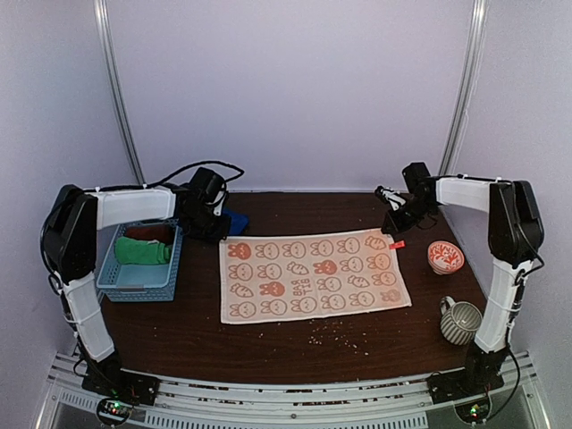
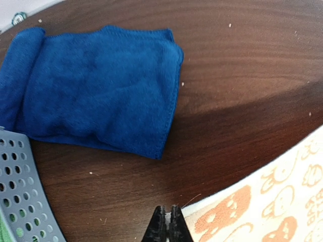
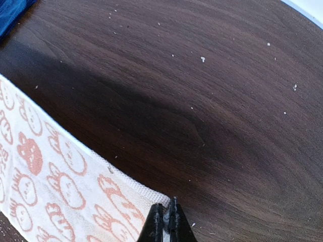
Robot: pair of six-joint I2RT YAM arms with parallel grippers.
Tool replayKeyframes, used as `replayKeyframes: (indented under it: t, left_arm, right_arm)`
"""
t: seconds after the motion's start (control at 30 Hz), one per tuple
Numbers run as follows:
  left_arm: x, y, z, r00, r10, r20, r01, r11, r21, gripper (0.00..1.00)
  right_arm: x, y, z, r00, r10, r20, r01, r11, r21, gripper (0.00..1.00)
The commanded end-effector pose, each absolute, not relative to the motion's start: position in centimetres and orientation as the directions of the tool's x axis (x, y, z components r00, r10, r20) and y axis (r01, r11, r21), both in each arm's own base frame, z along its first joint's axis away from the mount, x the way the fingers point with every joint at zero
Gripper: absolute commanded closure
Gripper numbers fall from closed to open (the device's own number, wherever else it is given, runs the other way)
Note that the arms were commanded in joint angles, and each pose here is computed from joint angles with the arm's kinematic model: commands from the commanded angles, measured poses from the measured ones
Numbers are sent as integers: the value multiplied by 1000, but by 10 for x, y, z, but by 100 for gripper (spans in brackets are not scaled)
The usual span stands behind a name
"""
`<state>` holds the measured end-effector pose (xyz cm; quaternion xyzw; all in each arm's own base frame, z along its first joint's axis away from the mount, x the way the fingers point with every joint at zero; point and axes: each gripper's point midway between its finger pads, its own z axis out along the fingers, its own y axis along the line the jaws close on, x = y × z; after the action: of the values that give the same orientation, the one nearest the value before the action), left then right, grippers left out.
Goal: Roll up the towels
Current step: Pick up the towel from the center of the board.
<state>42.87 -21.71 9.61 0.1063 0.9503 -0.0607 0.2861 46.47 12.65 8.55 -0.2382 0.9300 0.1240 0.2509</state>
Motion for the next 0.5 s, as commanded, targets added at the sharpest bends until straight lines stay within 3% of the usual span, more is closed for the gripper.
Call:
replayKeyframes:
  t: [0.0,0.47]
  left_arm:
    - [438,-213,135,-754,146,-640,232,971,-51,100]
    - [400,-217,134,-765,204,-610,338,935,-111,100]
  right_arm:
    - [461,135,115,-701,-380,-603,-555,822,128,100]
    - [424,136,116,-654,-449,-609,-657,736,163,100]
